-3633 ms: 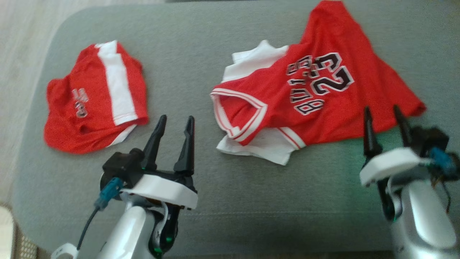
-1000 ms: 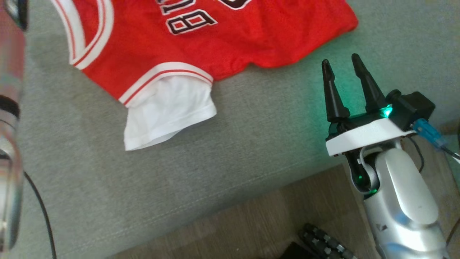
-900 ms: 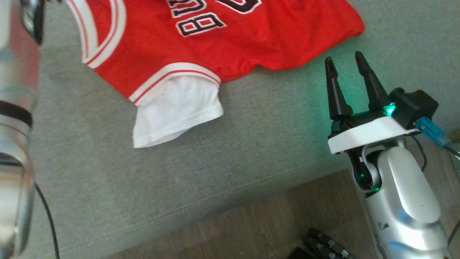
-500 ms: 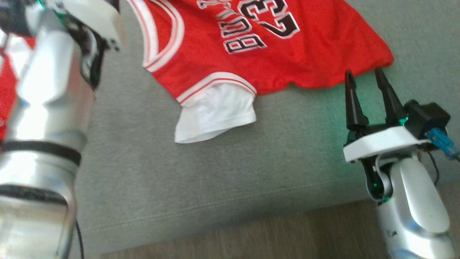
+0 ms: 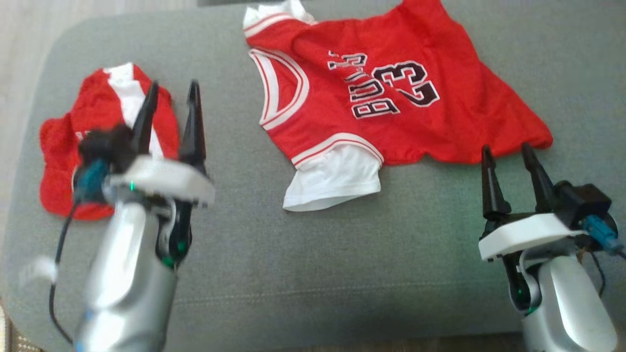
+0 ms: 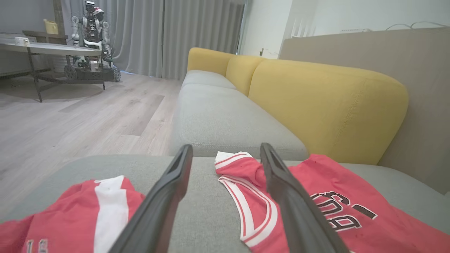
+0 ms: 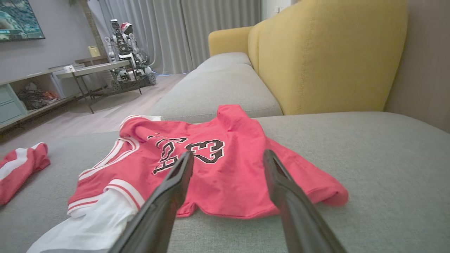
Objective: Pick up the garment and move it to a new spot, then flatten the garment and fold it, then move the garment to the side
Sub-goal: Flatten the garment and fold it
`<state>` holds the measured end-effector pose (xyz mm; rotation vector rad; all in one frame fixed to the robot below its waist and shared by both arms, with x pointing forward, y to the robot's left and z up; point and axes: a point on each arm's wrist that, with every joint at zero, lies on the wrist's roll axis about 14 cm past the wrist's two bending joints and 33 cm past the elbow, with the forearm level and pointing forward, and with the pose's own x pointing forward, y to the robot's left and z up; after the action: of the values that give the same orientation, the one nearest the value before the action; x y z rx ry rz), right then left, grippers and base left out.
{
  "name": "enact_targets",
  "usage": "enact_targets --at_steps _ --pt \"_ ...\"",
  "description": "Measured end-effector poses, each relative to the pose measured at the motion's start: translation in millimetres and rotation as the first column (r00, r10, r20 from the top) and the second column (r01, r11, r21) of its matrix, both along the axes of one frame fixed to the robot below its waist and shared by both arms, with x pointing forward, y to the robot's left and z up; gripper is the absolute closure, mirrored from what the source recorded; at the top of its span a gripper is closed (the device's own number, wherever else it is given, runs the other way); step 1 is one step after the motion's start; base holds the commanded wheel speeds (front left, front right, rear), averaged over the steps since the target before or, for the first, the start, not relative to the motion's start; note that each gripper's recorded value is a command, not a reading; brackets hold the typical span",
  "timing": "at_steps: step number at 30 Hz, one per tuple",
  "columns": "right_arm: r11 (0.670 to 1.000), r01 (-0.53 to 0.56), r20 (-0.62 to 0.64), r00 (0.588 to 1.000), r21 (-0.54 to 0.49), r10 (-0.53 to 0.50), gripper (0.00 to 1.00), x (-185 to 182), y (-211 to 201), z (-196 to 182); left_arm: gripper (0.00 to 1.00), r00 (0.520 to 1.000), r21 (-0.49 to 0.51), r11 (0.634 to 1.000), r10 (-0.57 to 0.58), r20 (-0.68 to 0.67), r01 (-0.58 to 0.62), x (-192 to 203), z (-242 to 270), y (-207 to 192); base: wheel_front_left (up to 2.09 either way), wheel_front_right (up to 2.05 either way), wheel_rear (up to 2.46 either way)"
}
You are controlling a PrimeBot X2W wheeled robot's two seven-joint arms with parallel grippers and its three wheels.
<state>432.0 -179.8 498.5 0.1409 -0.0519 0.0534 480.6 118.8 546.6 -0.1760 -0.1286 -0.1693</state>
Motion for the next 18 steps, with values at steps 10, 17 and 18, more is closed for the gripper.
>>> enact_targets --at_steps 10,17,18 --pt "1.0 -0.005 0.028 1.0 -0.002 0.005 0.0 -14.6 1.7 11.0 0.0 0.999 -0.081 0.997 0.018 -0.036 -0.021 -73.0 -23.9 4.1 0.0 0.0 0.0" --pt "1.0 0.004 0.008 1.0 -0.003 -0.004 0.0 -16.7 -2.1 3.5 0.0 0.99 -0.128 0.99 -0.079 -0.118 0.064 -79.8 -48.4 -30.0 0.0 0.0 0.0" --pt "1.0 0.007 0.007 1.0 -0.004 -0.007 0.0 -16.8 -3.1 2.9 0.0 0.985 -0.123 0.989 -0.102 -0.142 0.085 -81.5 -56.4 -37.7 0.0 0.0 0.0"
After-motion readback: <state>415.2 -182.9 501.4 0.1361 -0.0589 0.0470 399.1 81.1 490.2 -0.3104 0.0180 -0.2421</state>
